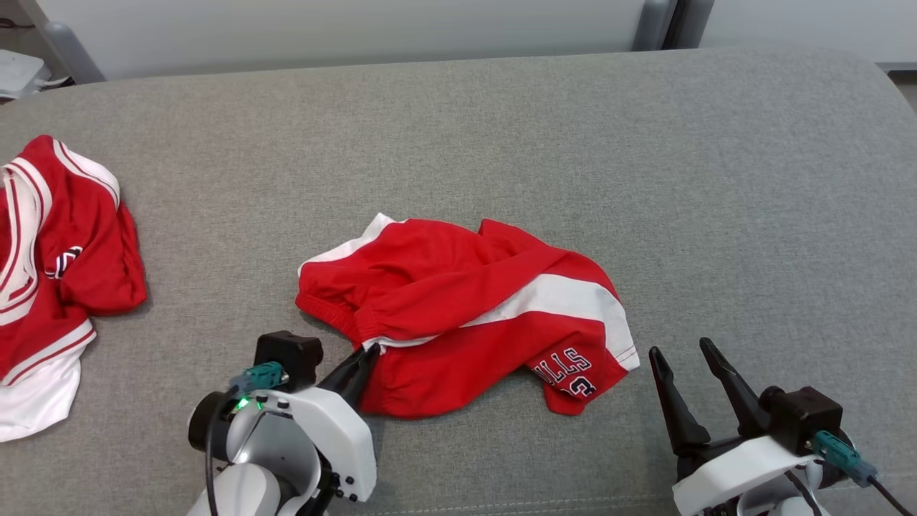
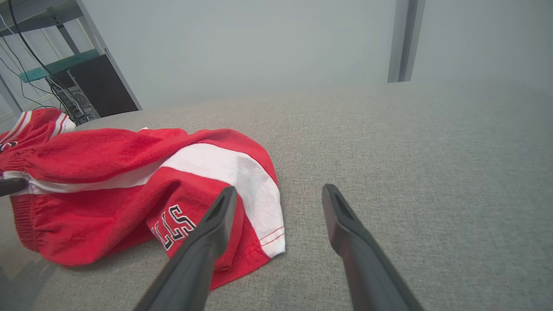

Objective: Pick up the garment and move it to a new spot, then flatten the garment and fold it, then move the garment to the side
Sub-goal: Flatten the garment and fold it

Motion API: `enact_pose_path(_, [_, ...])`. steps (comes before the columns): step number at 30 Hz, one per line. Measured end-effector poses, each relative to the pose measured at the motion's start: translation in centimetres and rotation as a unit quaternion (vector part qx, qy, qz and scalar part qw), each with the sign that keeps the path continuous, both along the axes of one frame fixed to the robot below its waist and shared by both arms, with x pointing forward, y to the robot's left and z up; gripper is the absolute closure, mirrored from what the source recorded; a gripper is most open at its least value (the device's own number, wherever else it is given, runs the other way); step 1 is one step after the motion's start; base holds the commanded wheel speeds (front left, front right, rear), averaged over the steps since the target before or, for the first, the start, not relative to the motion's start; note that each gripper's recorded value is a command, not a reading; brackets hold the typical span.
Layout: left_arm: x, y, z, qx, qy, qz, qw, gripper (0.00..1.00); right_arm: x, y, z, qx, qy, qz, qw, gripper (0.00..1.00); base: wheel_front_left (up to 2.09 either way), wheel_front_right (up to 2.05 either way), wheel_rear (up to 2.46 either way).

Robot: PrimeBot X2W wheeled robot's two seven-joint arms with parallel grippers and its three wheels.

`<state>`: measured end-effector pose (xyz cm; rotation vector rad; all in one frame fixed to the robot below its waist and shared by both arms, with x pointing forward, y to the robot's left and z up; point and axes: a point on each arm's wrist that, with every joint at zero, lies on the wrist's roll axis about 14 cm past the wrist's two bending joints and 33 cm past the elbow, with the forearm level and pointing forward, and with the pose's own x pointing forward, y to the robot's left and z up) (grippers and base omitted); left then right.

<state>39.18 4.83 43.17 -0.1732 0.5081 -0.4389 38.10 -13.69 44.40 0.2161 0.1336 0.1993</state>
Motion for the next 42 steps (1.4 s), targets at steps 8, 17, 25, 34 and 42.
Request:
enact_pose_path(8, [0.5,3.5,1.3,0.003,-0.023,0.050,0.998,1.00,-0.3,0.7,-2.7,0.108,0.063,-0.035,0.991,0.00,0.00,0.00,0.00])
enact_pose_path(17, [0.5,5.2,1.9,0.007,-0.031,0.073,0.997,1.00,1.5,3.0,-3.6,0.164,0.095,-0.024,0.982,0.00,0.00,0.00,0.00])
enact_pose_path(25, [0.3,5.9,2.0,0.008,-0.032,0.085,0.996,1.00,1.7,4.3,-4.9,0.166,0.122,-0.011,0.979,0.00,0.00,0.00,0.00])
enact_pose_path(34, [0.3,6.3,2.1,0.011,-0.033,0.091,0.995,1.00,2.4,4.4,-5.0,0.154,0.123,-0.006,0.980,1.00,0.00,0.00,0.00])
enact_pose_path(42, [0.9,6.2,4.5,-0.023,-0.070,0.102,0.992,1.00,3.6,2.8,-1.4,0.147,0.060,-0.011,0.987,1.00,0.00,0.00,0.00])
